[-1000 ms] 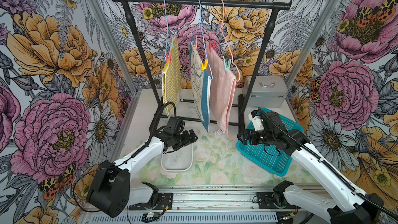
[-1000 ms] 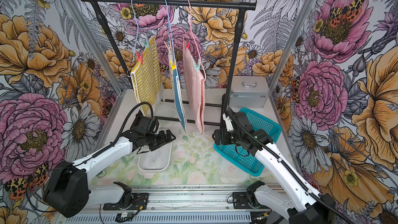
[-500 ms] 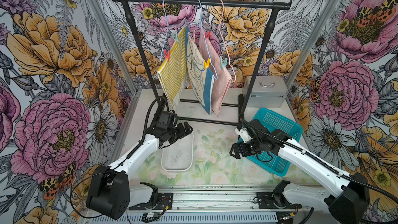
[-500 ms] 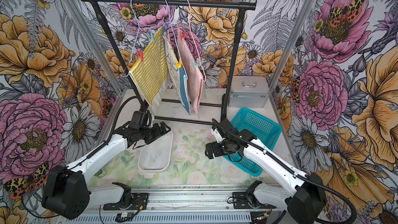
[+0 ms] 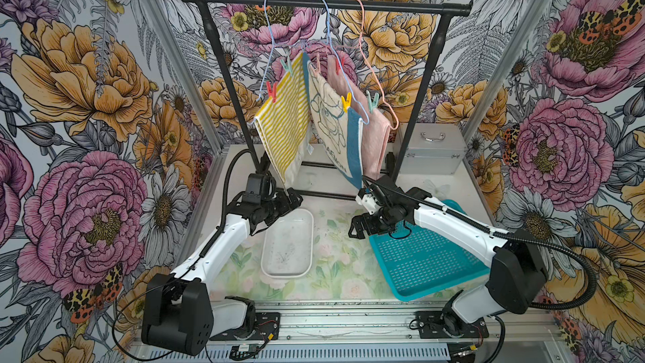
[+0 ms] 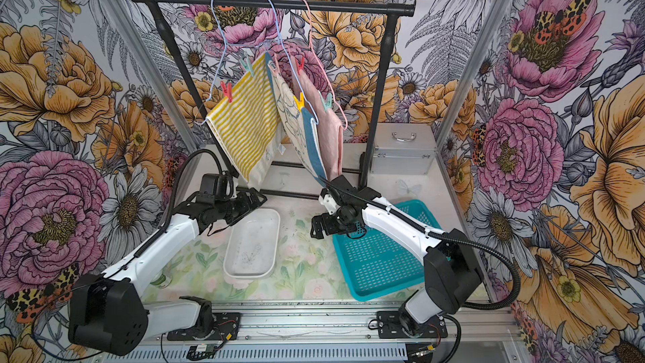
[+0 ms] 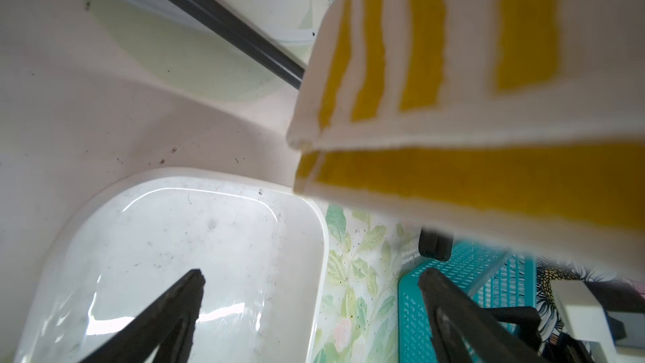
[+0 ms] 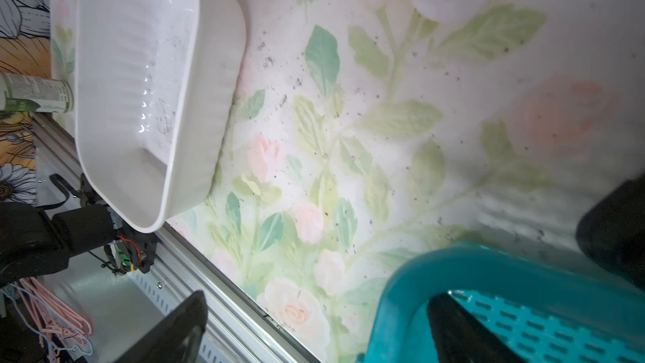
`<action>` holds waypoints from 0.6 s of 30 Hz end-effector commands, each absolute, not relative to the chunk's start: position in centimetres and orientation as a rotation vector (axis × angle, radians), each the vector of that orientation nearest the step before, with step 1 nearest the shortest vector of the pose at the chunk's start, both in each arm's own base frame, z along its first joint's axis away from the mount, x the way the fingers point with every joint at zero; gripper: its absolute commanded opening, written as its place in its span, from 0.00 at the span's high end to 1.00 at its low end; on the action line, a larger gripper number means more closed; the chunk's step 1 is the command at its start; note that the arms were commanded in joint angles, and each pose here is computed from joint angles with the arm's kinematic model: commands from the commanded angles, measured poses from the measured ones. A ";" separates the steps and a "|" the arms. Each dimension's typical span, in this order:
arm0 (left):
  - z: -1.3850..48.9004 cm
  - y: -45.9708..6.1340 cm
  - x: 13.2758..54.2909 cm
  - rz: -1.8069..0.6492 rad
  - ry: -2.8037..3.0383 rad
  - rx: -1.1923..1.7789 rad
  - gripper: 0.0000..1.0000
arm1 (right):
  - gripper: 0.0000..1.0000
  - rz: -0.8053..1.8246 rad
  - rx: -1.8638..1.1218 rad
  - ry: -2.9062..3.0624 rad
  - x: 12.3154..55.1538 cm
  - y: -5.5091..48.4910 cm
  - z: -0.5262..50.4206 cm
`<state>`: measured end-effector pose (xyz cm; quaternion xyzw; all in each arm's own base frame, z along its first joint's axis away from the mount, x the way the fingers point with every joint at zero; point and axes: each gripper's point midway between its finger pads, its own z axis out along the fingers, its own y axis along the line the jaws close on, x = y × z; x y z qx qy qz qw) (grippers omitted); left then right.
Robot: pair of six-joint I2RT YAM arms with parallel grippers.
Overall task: Remove the clothespins securing towels to the hanger
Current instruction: Move the basket to the center of the board.
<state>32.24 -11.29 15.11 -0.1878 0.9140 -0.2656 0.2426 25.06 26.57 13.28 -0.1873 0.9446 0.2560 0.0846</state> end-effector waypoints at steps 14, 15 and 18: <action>19.4 -8.6 33.5 -0.728 2.345 -0.506 0.02 | 0.02 0.827 -0.665 2.607 31.5 32.5 16.2; 19.5 -8.5 33.6 -0.728 2.342 -0.509 0.02 | 0.02 0.808 -0.660 2.592 31.7 32.4 16.5; 19.8 -8.3 33.7 -0.720 2.331 -0.505 0.02 | 0.01 0.742 -0.655 2.503 32.3 31.5 18.8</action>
